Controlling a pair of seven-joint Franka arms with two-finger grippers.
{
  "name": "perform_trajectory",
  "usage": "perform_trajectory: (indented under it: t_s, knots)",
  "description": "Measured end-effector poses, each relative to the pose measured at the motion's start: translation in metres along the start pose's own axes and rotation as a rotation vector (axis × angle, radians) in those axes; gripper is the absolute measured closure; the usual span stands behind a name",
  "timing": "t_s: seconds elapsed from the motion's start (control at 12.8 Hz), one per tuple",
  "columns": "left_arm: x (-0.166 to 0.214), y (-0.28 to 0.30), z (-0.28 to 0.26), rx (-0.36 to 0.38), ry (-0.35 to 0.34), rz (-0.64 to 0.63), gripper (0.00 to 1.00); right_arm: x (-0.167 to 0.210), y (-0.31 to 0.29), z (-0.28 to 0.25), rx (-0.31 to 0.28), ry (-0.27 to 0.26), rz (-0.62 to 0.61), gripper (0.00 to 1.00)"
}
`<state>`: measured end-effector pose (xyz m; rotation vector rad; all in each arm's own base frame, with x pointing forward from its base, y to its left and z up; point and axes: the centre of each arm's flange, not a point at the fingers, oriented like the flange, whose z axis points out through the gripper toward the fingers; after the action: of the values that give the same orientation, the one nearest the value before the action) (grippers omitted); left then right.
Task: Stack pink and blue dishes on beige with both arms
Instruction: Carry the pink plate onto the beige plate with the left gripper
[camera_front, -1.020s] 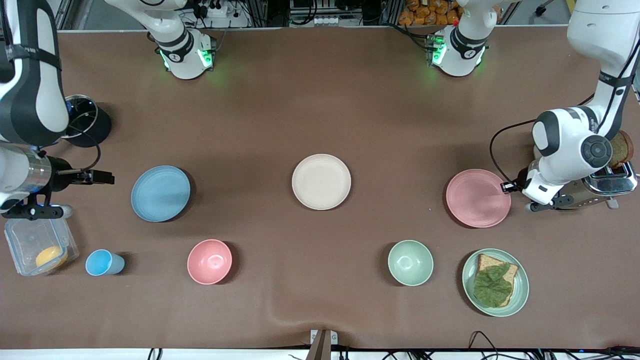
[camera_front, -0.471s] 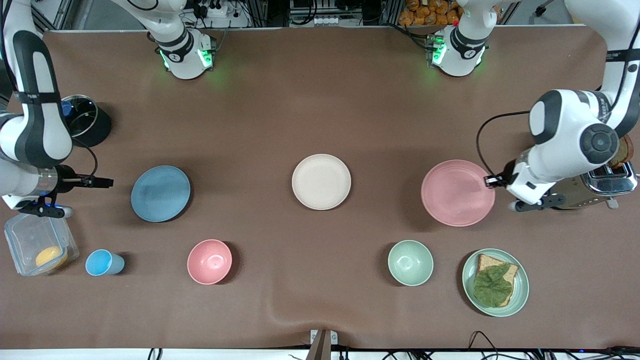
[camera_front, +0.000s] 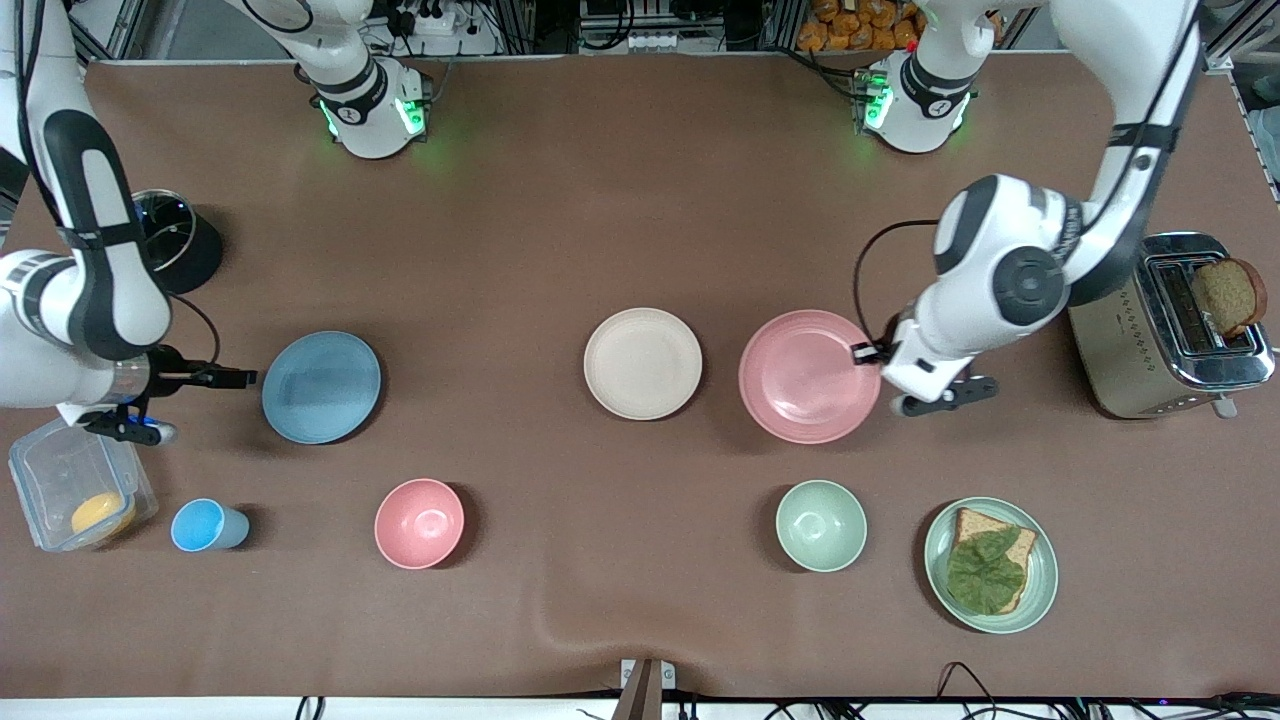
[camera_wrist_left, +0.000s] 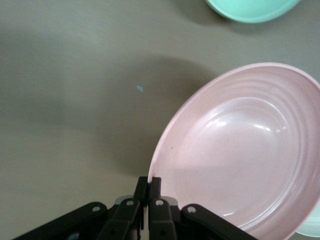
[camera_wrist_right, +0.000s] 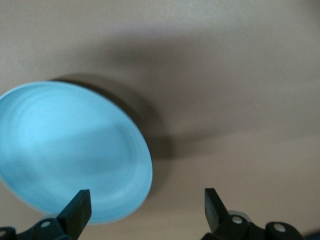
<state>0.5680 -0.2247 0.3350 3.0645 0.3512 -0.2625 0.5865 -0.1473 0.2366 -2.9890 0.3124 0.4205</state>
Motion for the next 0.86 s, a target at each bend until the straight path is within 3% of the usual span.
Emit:
perform_trajectory:
  t_s: [0.31,0.86]
  knots:
    - [-0.026,0.058,0.019,-0.001,-0.013,0.001,0.96,-0.011,-0.008,0.046,-0.011,0.039,-0.012,0.00]
    - [-0.077,0.130,0.074,-0.015,-0.022,0.102,0.96,-0.014,-0.011,0.054,-0.015,0.049,-0.017,0.83]
